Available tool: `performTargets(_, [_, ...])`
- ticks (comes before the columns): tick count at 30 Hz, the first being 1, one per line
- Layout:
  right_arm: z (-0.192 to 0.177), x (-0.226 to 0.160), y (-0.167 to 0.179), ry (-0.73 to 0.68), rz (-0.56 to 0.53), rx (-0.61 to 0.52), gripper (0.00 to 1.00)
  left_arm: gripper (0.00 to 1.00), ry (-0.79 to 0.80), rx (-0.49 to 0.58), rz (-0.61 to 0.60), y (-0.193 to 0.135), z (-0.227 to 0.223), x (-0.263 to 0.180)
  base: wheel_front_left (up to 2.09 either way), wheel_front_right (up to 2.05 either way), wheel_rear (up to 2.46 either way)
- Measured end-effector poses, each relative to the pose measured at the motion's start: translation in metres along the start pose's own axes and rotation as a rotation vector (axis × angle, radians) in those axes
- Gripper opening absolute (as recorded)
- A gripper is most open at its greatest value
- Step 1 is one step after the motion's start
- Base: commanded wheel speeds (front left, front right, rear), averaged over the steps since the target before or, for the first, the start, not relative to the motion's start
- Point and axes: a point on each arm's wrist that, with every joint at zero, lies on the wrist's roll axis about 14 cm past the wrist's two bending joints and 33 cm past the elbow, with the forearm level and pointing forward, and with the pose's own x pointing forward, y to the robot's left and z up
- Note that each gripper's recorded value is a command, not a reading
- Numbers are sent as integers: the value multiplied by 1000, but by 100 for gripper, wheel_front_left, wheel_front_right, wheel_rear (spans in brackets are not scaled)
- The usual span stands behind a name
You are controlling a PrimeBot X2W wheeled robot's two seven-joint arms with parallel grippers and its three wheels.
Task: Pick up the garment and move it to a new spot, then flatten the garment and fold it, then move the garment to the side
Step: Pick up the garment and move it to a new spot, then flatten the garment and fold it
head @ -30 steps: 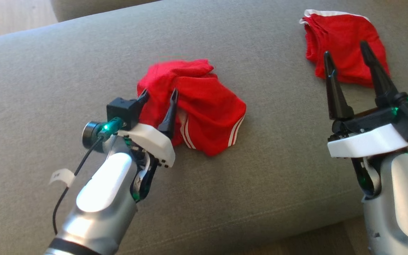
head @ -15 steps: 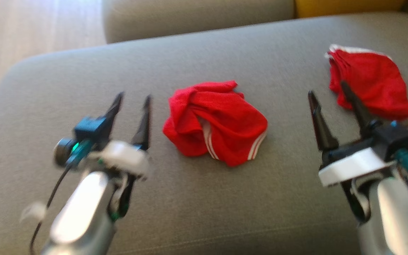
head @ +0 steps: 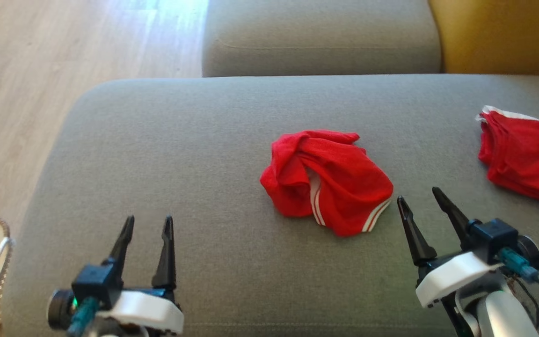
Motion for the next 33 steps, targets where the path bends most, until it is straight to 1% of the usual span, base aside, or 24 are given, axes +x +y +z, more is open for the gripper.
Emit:
performTargets(4, [-3, 3, 9, 5, 27, 2, 100, 100, -6, -30, 45, 4, 0, -10, 0, 0, 0])
performTargets(7, [-18, 5, 33, 55, 105, -45, 100, 100, -13, -22, 44, 7, 1, -13, 0, 0, 0])
performTargets(9, [-25, 5, 39, 81, 122, -47, 100, 100, -10, -22, 55, 9, 0, -13, 0, 0, 0])
performTargets(12, [-48, 4, 50, 169, 162, -64, 100, 100, 9, -23, 58, 11, -6, -16, 0, 0, 0])
performTargets(16, [-77, 5, 57, 273, 200, -117, 100, 100, 33, -36, 48, 9, -14, -18, 0, 0, 0])
performTargets(19, [-89, 16, 65, 307, 230, -130, 100, 100, 50, -42, 56, 11, -18, -18, 0, 0, 0])
performTargets(25, [-110, 38, 73, 371, 251, -93, 100, 100, 68, -40, 92, 22, -24, -18, 0, 0, 0])
performTargets(29, [-130, 43, 77, 435, 267, -105, 100, 100, 72, -40, 125, 31, -24, -21, 0, 0, 0])
performTargets(31, [-139, 44, 79, 466, 269, -94, 100, 100, 80, -37, 149, 37, -26, -25, 0, 0, 0])
performTargets(32, [-143, 44, 80, 481, 267, -84, 98, 100, 83, -35, 159, 40, -27, -27, 0, 0, 0])
performTargets(33, [-147, 44, 80, 495, 267, -79, 27, 100, 86, -31, 169, 43, -27, -28, 0, 0, 0])
